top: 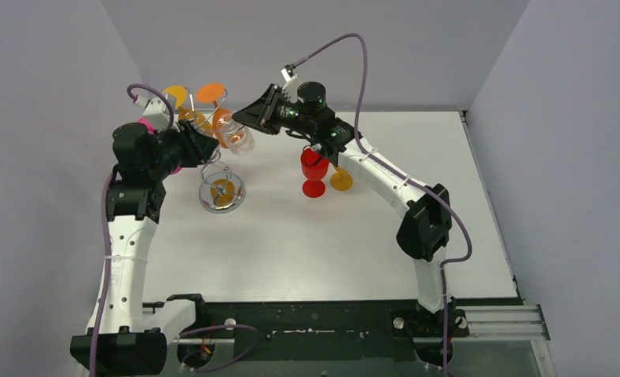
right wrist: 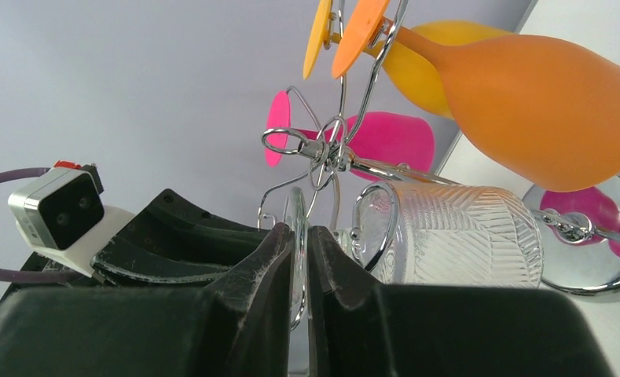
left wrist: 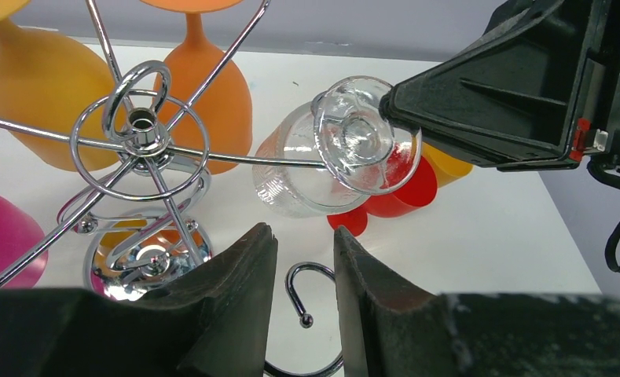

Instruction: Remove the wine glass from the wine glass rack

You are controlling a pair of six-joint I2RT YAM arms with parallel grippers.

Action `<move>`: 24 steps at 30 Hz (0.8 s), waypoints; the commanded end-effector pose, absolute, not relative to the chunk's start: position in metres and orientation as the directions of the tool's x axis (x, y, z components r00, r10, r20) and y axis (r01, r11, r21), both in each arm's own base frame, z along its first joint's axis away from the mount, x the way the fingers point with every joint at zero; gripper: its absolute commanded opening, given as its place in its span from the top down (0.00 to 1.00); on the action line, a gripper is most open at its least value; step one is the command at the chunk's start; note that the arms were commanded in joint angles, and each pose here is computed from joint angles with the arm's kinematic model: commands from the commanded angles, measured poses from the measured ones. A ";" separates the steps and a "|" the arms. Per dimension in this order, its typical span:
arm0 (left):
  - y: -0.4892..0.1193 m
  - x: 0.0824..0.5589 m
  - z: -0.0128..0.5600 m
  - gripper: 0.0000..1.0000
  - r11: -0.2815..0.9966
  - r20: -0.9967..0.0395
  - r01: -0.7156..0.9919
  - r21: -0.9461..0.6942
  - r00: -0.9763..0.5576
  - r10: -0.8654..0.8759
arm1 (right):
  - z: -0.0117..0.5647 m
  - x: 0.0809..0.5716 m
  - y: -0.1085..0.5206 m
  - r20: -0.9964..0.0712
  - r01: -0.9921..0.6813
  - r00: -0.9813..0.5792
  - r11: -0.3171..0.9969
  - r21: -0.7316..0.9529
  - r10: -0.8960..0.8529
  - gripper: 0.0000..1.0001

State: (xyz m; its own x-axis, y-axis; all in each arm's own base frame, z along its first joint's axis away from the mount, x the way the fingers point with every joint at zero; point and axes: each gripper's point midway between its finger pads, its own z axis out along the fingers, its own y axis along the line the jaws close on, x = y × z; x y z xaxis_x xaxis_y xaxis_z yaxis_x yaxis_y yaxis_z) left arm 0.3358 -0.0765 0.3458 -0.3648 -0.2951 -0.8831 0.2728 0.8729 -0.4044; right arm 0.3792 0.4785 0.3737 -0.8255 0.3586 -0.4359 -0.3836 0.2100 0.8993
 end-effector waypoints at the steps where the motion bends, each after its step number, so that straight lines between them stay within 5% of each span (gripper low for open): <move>1: -0.080 0.329 0.325 0.69 0.866 -0.846 0.257 -0.430 -0.449 -0.287 | 0.431 0.381 0.478 -0.492 -0.491 -0.771 0.114 0.864 0.405 1.00; 24: -0.079 0.330 0.325 0.69 0.870 -0.846 0.249 -0.425 -0.451 -0.284 | 0.446 0.433 0.450 -0.491 -0.501 -0.688 0.140 0.854 0.534 1.00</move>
State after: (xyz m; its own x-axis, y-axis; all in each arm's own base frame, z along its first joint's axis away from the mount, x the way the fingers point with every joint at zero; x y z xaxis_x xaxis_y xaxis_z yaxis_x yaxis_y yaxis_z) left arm 0.3378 -0.0766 0.3456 -0.3632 -0.2943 -0.8840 0.2749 0.8727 -0.4034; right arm 0.4176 0.4836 0.3686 -0.8023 0.3991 -0.4438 -0.3814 0.2290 0.8956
